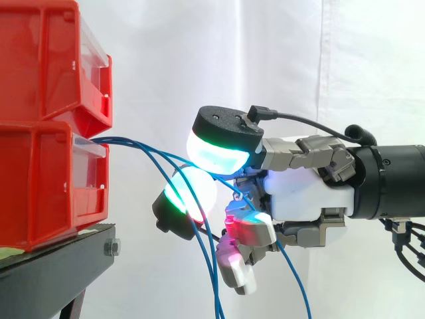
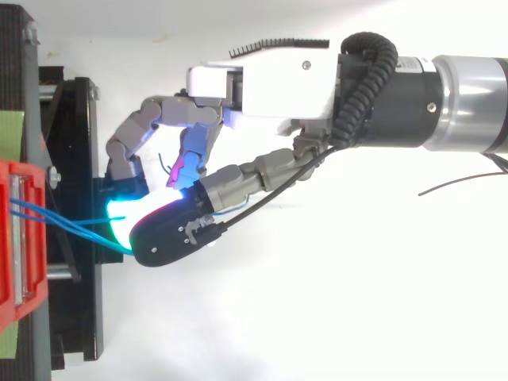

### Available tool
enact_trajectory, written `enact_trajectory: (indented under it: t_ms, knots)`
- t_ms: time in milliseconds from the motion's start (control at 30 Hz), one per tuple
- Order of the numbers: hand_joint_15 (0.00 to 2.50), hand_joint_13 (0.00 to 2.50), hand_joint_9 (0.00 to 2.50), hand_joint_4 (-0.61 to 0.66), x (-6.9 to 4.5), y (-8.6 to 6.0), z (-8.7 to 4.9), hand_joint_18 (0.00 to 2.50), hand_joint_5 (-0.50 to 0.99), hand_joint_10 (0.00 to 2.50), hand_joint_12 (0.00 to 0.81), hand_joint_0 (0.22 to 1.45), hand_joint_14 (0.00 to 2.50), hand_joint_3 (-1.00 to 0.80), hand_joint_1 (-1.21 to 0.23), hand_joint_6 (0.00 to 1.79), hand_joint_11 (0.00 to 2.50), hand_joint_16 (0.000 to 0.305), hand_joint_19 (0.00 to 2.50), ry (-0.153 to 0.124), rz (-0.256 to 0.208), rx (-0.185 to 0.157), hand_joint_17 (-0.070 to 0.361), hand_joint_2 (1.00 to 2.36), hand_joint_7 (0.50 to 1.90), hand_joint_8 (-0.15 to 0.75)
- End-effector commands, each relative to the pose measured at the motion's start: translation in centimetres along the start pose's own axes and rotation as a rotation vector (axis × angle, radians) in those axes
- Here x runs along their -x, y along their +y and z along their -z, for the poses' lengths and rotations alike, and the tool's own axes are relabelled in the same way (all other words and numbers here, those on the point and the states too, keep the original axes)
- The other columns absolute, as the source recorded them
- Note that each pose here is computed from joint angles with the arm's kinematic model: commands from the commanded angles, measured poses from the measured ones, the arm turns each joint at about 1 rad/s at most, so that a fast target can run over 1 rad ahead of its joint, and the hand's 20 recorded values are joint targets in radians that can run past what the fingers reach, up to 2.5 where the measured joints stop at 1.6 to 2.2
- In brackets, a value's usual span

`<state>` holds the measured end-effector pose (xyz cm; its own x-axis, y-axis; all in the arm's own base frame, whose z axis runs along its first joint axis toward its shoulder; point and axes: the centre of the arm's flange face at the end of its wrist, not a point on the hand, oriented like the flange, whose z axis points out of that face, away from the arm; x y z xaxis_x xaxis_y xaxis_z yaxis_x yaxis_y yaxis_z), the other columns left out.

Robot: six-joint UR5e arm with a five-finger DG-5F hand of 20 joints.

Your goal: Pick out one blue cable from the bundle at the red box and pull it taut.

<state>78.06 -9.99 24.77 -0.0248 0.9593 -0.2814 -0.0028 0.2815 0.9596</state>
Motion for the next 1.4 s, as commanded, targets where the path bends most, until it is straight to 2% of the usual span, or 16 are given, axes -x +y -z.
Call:
enact_trajectory:
  t_ms: [0, 200, 333, 400, 767, 933, 1100, 1167, 1233, 1300, 1367]
  knots:
    - [0.64, 1.07, 1.28, 0.05, -0.11, 0.14, -0.05, 0.86, -0.12, 0.03, 0.334, 0.6, 0.02, -0.27, -0.67, 0.93, 0.83, 0.052, 0.75, 0.001, 0.0, 0.002, 0.116, 1.02, 0.89, 0.248]
    - [0.63, 1.06, 1.26, 0.04, 0.23, 0.84, 0.03, 0.84, -0.12, 0.02, 0.33, 0.63, 0.02, -0.31, -0.74, 0.94, 0.84, 0.051, 0.74, -0.004, -0.002, 0.01, 0.114, 1.01, 0.87, 0.245]
    - [0.64, 1.06, 1.26, 0.02, 0.18, 0.71, 0.22, 0.85, -0.12, 0.03, 0.329, 0.65, 0.02, -0.35, -0.77, 0.94, 0.85, 0.051, 0.74, 0.003, -0.001, -0.009, 0.114, 1.01, 0.89, 0.247]
    - [0.64, 1.06, 1.26, 0.02, 0.05, 0.66, 0.29, 0.85, -0.12, 0.03, 0.329, 0.65, 0.03, -0.37, -0.77, 0.94, 0.85, 0.051, 0.74, 0.007, -0.003, -0.018, 0.114, 1.01, 0.89, 0.241]
    - [0.63, 1.06, 1.27, 0.02, -0.07, 0.69, 0.27, 0.84, -0.12, 0.03, 0.328, 0.65, 0.02, -0.5, -0.75, 0.94, 0.84, 0.05, 0.74, 0.008, -0.015, -0.017, 0.112, 1.0, 0.86, 0.241]
    - [0.63, 1.09, 1.31, 0.05, -0.11, 0.83, 0.27, 0.87, -0.11, 0.03, 0.339, 0.54, 0.02, -0.5, -0.62, 0.93, 0.82, 0.052, 0.74, 0.004, -0.033, -0.017, 0.118, 1.0, 0.83, 0.249]
    - [0.62, 1.11, 1.35, 0.06, -0.15, 0.73, 0.24, 0.91, -0.1, 0.03, 0.354, 0.49, 0.02, -0.5, -0.53, 0.92, 0.81, 0.056, 0.73, 0.006, -0.035, -0.016, 0.127, 1.0, 0.84, 0.261]
    - [0.62, 1.11, 1.35, 0.04, -0.03, 0.71, 0.24, 0.9, -0.1, 0.03, 0.353, 0.5, 0.02, -0.5, -0.47, 0.91, 0.81, 0.055, 0.74, 0.004, -0.035, -0.015, 0.125, 1.0, 0.85, 0.258]
    - [0.64, 1.08, 1.34, 0.03, 0.0, 0.7, 0.24, 0.85, -0.1, 0.03, 0.332, 0.57, 0.02, -0.5, -0.39, 0.9, 0.81, 0.051, 0.78, 0.001, -0.035, -0.016, 0.114, 1.0, 0.88, 0.236]
    - [0.64, 1.08, 1.34, 0.01, 0.1, 0.67, 0.26, 0.84, -0.1, 0.03, 0.328, 0.59, 0.02, -0.47, -0.41, 0.89, 0.82, 0.05, 0.79, 0.001, -0.033, -0.016, 0.112, 1.0, 0.88, 0.231]
    - [0.64, 1.07, 1.33, 0.01, 0.1, 0.67, 0.26, 0.83, -0.1, 0.03, 0.332, 0.59, 0.02, -0.37, -0.47, 0.89, 0.82, 0.05, 0.79, 0.001, -0.033, -0.016, 0.113, 1.01, 0.9, 0.24]
